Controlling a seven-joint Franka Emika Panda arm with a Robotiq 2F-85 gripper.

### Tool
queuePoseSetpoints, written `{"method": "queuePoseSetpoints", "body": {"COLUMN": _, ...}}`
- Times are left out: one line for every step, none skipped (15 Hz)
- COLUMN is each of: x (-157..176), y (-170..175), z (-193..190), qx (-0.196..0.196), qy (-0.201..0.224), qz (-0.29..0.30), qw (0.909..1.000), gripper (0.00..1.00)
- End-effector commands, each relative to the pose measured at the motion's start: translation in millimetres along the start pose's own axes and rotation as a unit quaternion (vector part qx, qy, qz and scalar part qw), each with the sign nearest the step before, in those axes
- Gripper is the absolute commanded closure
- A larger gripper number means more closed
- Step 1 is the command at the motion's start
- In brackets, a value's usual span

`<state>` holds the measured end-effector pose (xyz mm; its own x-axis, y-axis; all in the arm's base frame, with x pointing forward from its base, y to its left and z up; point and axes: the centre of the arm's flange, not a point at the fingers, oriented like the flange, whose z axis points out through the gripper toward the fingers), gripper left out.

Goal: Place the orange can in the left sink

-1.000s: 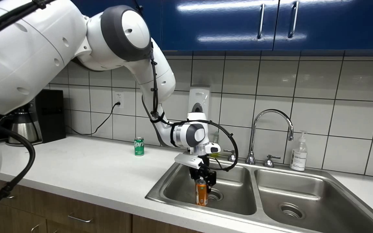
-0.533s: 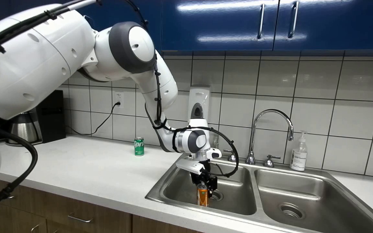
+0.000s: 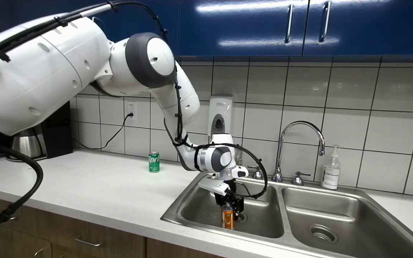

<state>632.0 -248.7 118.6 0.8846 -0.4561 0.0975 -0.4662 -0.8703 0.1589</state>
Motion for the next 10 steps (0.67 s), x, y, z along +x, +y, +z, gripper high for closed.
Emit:
{"method": "queuePoseSetpoints", "body": {"x": 11.9, "y": 6.7, "z": 0.4, "qx": 0.005, "qy": 0.000, "qz": 0.007, "qw": 1.0000, "gripper": 0.48}}
{"method": "queuePoseSetpoints", "body": {"x": 11.8, "y": 7.7, "z": 0.2, "qx": 0.004, "qy": -0.001, "qz": 0.006, "qw": 1.0000, "gripper": 0.12}}
{"method": "queuePoseSetpoints", "body": {"x": 11.3, "y": 8.7, "z": -0.7, "qx": 0.004, "qy": -0.001, "qz": 0.008, "qw": 1.0000, "gripper": 0.11}}
{"method": "queuePoseSetpoints", "body": {"x": 10.9, "y": 10.0, "z": -1.3, "qx": 0.004, "qy": -0.001, "qz": 0.009, "qw": 1.0000, "gripper": 0.05}}
{"method": "queuePoseSetpoints", "body": {"x": 10.7, "y": 11.0, "z": -3.4, "qx": 0.004, "qy": -0.001, "qz": 0.010, "qw": 0.9999, "gripper": 0.01}}
{"method": "queuePoseSetpoints", "body": {"x": 10.7, "y": 11.6, "z": -6.6, "qx": 0.003, "qy": 0.001, "qz": 0.010, "qw": 0.9999, "gripper": 0.00}}
{"method": "queuePoseSetpoints", "body": {"x": 11.2, "y": 11.5, "z": -11.0, "qx": 0.003, "qy": 0.004, "qz": 0.008, "qw": 1.0000, "gripper": 0.00}}
{"method": "queuePoseSetpoints", "body": {"x": 11.9, "y": 11.3, "z": -14.4, "qx": 0.003, "qy": 0.006, "qz": 0.007, "qw": 1.0000, "gripper": 0.00}}
{"method": "queuePoseSetpoints", "body": {"x": 13.1, "y": 11.7, "z": -19.3, "qx": 0.003, "qy": 0.008, "qz": 0.008, "qw": 0.9999, "gripper": 0.00}}
{"method": "queuePoseSetpoints", "body": {"x": 14.0, "y": 12.2, "z": -23.3, "qx": 0.002, "qy": 0.011, "qz": 0.008, "qw": 0.9999, "gripper": 0.00}}
